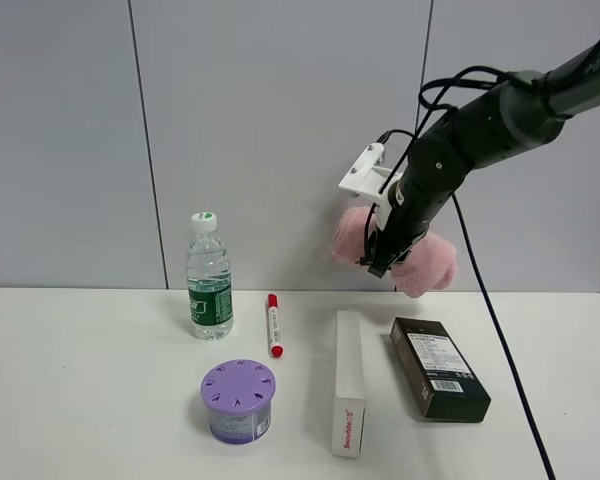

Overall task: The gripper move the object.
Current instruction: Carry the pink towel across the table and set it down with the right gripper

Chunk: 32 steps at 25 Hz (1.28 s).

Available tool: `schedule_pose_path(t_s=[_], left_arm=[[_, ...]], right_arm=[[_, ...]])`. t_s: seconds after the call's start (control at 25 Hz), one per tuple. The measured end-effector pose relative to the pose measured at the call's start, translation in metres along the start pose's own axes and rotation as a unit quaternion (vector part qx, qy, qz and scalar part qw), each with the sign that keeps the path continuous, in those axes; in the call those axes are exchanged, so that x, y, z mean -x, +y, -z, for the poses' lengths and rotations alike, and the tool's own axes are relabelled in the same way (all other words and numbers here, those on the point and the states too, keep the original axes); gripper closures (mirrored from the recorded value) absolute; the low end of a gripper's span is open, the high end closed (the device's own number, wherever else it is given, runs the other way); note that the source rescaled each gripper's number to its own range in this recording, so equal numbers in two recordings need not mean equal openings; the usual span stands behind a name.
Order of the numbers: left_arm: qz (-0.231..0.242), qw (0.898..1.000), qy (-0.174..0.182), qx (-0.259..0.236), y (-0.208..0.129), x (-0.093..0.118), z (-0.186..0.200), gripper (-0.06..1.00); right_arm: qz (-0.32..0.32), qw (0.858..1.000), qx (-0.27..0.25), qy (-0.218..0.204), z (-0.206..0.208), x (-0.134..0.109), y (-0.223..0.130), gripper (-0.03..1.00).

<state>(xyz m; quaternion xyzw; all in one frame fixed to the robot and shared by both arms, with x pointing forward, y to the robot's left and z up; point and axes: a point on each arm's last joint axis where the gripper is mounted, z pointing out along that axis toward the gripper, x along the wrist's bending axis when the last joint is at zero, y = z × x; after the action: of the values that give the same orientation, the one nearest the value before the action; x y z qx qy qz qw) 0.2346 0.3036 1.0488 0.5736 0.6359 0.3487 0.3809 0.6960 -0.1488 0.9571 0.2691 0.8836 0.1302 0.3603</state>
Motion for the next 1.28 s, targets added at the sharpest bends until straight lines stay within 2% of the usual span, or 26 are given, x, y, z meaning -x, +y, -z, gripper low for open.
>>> schedule_pose_path(t_s=[0.16,0.32,0.4,0.56,0.72,0.96,1.08,1.28], left_arm=[[0.000,1.000,0.000,0.000,0.000,0.000,0.000,-0.06],[0.000,1.000,0.000,0.000,0.000,0.000,0.000,-0.06],[0.000,1.000,0.000,0.000,0.000,0.000,0.000,-0.06],[0.000,1.000,0.000,0.000,0.000,0.000,0.000,-0.06],[0.000,1.000,0.000,0.000,0.000,0.000,0.000,-0.06],[0.000,1.000,0.000,0.000,0.000,0.000,0.000,-0.06],[0.000,1.000,0.000,0.000,0.000,0.000,0.000,-0.06],[0.000,1.000,0.000,0.000,0.000,0.000,0.000,-0.06]], right_arm=[[-0.100,0.995,-0.001,0.023,0.040,0.014,0.009,0.97],[-0.167,0.985,0.005,0.048,0.096,0.026,0.021,0.97],[-0.215,0.974,0.025,0.070,0.127,0.027,0.030,0.97],[-0.307,0.936,0.087,0.150,0.181,0.014,0.056,0.97],[-0.331,0.903,0.126,0.242,0.215,-0.022,0.085,0.97],[-0.338,0.853,0.156,0.367,0.247,-0.094,0.125,0.97],[-0.351,0.830,0.180,0.395,0.256,-0.118,0.140,0.97],[-0.399,0.797,0.200,0.408,0.257,-0.139,0.155,0.97]])
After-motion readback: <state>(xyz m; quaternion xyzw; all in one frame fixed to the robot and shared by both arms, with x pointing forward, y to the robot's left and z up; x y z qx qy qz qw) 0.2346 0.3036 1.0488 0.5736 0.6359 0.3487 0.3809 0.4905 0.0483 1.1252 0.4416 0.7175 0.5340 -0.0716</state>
